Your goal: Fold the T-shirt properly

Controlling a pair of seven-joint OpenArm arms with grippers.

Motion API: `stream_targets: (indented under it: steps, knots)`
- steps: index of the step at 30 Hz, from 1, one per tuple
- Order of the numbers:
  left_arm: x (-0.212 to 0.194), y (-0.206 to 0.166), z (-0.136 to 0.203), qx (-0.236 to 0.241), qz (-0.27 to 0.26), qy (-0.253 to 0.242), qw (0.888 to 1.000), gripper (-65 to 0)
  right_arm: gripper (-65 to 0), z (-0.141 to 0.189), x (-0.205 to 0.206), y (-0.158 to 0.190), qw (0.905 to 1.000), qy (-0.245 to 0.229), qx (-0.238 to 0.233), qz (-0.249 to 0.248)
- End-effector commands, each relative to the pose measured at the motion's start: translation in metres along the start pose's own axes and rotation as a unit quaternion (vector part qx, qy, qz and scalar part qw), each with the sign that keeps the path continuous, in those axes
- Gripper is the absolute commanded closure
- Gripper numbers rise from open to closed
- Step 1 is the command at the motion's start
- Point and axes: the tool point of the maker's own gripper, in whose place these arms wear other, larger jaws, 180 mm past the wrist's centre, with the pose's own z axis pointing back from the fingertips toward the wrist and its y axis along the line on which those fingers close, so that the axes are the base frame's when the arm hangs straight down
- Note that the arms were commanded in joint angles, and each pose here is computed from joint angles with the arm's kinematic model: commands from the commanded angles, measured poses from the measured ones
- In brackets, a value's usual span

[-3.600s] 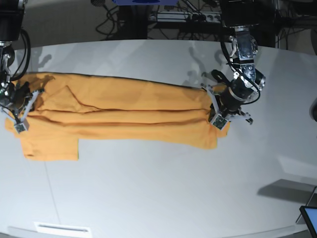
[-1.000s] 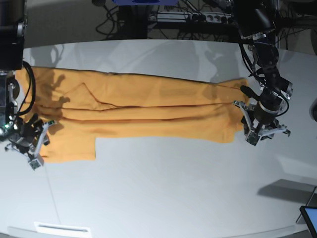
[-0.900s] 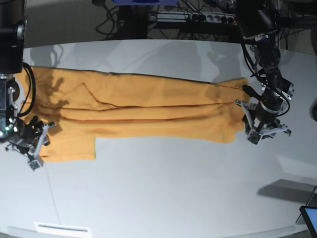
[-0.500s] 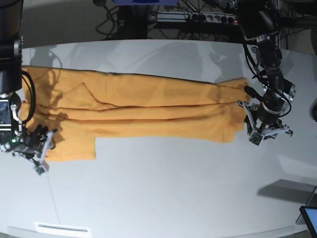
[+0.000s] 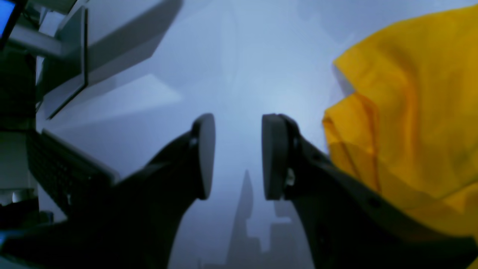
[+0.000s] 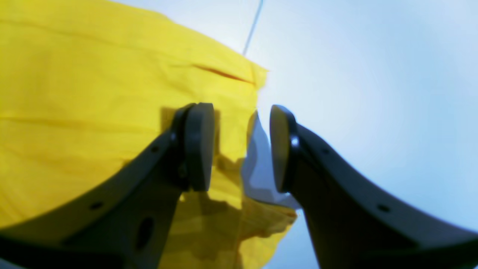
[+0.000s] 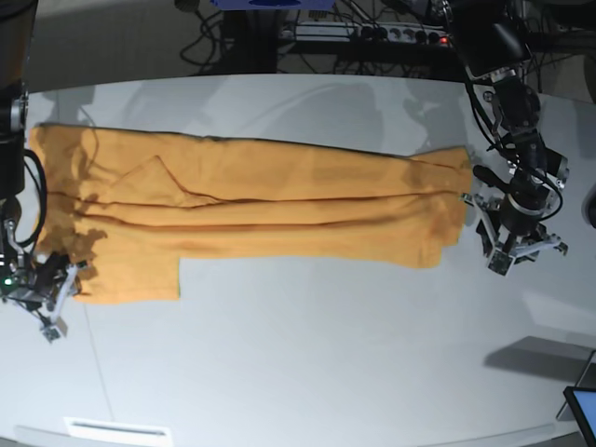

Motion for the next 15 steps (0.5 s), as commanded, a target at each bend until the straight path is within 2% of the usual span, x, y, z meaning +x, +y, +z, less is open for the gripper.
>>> stream_targets:
  steps: [1, 8, 15]
  knots:
    - [0.011, 0.013, 0.003, 0.017, -0.002, -0.018, 1.000, -21.7, -24.5, 0.008, 0.021, -0.015, 0.9995, -0.030, -0.013, -0.006]
    - [0.005, 0.008, 0.005, 0.012, -0.005, -0.011, 1.000, -21.7, -24.5, -0.005, -0.001, -0.026, 0.9984, -0.024, -0.012, -0.050]
    - [0.003, 0.007, 0.004, 0.010, -0.004, -0.009, 1.000, -21.7, -24.5, -0.003, 0.004, -0.030, 0.9981, -0.029, -0.013, -0.053]
